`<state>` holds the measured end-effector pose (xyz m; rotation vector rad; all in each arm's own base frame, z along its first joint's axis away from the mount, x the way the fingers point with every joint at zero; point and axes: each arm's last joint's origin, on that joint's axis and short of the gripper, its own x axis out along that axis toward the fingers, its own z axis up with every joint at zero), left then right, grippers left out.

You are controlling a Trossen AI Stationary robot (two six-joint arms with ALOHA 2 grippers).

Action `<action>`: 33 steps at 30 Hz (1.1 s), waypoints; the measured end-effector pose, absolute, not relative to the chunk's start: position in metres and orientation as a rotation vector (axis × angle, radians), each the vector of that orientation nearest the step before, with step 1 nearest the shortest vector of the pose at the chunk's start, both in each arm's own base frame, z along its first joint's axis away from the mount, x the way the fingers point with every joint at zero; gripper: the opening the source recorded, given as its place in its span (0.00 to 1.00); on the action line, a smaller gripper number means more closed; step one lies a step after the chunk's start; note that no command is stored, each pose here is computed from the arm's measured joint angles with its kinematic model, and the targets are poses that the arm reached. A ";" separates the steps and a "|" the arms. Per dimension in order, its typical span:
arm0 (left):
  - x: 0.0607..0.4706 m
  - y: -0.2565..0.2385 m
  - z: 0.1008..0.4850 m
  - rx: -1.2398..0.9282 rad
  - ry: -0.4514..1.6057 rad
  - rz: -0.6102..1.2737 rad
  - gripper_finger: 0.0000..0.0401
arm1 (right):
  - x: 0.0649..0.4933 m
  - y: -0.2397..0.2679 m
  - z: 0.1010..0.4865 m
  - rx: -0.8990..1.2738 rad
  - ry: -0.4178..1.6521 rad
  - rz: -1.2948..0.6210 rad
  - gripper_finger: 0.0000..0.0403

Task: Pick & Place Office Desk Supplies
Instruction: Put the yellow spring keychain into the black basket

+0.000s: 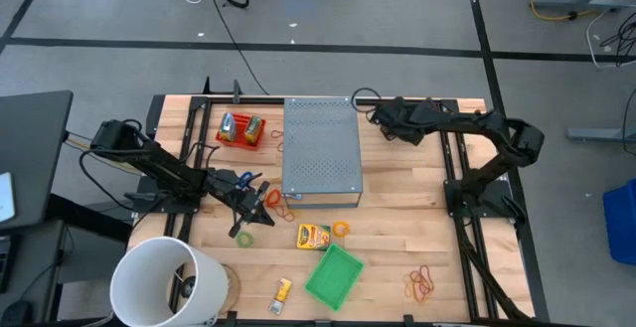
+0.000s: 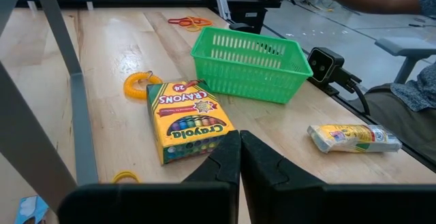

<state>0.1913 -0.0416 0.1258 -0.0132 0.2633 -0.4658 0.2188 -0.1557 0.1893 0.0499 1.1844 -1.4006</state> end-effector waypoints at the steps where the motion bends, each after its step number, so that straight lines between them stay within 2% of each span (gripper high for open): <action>1: 0.191 -0.042 0.126 -0.013 0.263 -0.466 0.02 | 0.218 -0.159 0.189 0.060 1.182 -1.402 0.00; 19: 0.191 -0.042 0.126 -0.016 0.264 -0.483 0.02 | 0.188 -0.190 0.174 0.245 1.238 -1.343 0.01; 33: 0.191 -0.042 0.126 -0.014 0.264 -0.481 0.02 | 0.194 -0.196 0.175 0.278 1.147 -1.298 0.33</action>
